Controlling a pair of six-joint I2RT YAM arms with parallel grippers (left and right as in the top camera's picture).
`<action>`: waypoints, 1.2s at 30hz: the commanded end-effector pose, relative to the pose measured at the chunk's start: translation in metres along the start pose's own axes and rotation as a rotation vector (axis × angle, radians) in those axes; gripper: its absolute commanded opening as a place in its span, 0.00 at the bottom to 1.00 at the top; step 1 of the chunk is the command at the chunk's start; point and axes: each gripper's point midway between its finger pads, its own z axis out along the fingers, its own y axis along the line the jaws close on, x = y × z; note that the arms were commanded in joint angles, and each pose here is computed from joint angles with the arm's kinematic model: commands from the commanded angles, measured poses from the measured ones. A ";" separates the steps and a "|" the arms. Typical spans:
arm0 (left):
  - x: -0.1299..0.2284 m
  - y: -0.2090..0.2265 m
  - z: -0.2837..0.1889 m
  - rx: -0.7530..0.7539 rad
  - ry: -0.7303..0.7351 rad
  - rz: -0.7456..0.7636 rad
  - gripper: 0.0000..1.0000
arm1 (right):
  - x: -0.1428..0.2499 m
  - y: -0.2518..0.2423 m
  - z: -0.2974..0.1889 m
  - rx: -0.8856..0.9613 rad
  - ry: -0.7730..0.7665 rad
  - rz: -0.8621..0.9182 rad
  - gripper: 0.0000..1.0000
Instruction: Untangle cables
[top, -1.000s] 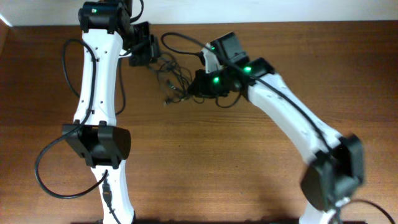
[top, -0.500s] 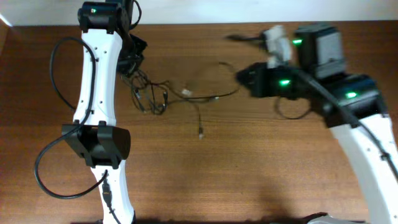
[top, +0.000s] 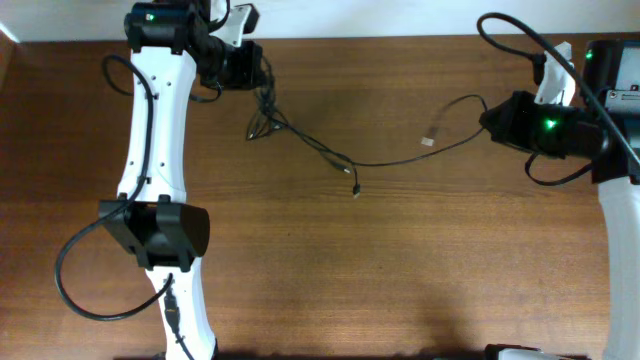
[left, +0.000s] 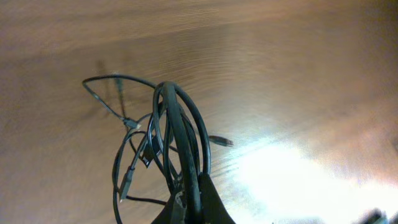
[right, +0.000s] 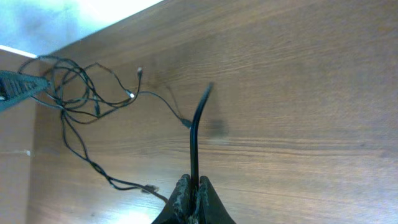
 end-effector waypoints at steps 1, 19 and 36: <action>-0.017 -0.036 -0.048 0.090 -0.146 0.234 0.00 | -0.012 -0.010 -0.012 -0.036 -0.041 -0.014 0.04; -0.023 0.050 -0.074 -0.390 -0.191 -0.076 0.00 | -0.021 -0.142 -0.119 0.001 -0.269 0.420 0.08; -0.018 -0.147 -0.103 0.750 -0.235 0.254 0.00 | 0.021 0.057 0.020 -0.318 0.165 -0.125 0.72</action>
